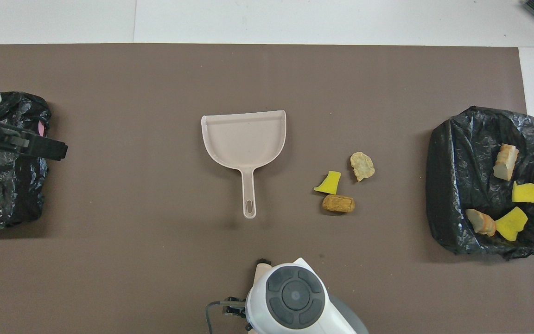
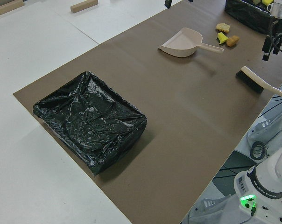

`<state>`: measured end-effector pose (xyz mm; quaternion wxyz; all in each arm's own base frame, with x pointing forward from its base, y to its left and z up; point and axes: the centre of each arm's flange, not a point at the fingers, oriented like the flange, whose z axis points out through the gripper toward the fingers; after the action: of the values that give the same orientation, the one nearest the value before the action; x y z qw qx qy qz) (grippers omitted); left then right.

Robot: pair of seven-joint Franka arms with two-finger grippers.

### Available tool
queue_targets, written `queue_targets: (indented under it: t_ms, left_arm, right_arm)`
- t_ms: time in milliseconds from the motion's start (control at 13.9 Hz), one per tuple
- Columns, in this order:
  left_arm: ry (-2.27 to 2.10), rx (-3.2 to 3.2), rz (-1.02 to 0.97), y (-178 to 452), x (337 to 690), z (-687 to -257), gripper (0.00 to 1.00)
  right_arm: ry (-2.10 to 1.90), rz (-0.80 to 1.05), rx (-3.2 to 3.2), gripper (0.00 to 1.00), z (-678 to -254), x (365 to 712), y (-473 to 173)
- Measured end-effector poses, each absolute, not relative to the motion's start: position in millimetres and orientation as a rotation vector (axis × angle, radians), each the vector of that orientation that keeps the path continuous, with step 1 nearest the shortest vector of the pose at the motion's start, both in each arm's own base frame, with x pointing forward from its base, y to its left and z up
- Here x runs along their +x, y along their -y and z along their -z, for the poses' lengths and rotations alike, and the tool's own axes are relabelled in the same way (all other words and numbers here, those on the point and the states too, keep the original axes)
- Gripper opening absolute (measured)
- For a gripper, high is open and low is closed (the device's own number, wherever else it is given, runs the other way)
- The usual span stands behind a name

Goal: Sweep and dump trash in bin
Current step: 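Reach the left gripper to the dustpan handle and grasp it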

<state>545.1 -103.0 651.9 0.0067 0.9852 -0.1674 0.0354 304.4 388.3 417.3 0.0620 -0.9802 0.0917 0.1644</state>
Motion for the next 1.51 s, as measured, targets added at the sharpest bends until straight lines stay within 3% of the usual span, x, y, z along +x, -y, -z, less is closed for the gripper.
queue_targets:
  t_ms: [646,1077,1508]
  left_arm:
    - [0.562,3.055,-0.130,210.9,537.9,-605.1,1.00]
    - [0.547,3.037,-0.136,252.9,539.4,-570.8,1.00]
    - [0.489,3.032,-0.136,320.7,534.8,-500.1,1.00]
  right_arm:
    - [-0.422,-0.372,-2.858,1.00,-340.7,215.1,-390.2]
    - [-0.410,-0.380,-2.878,0.98,-327.1,204.1,-396.9]
    - [-0.429,-0.395,-2.887,0.31,-325.8,189.5,-402.9]
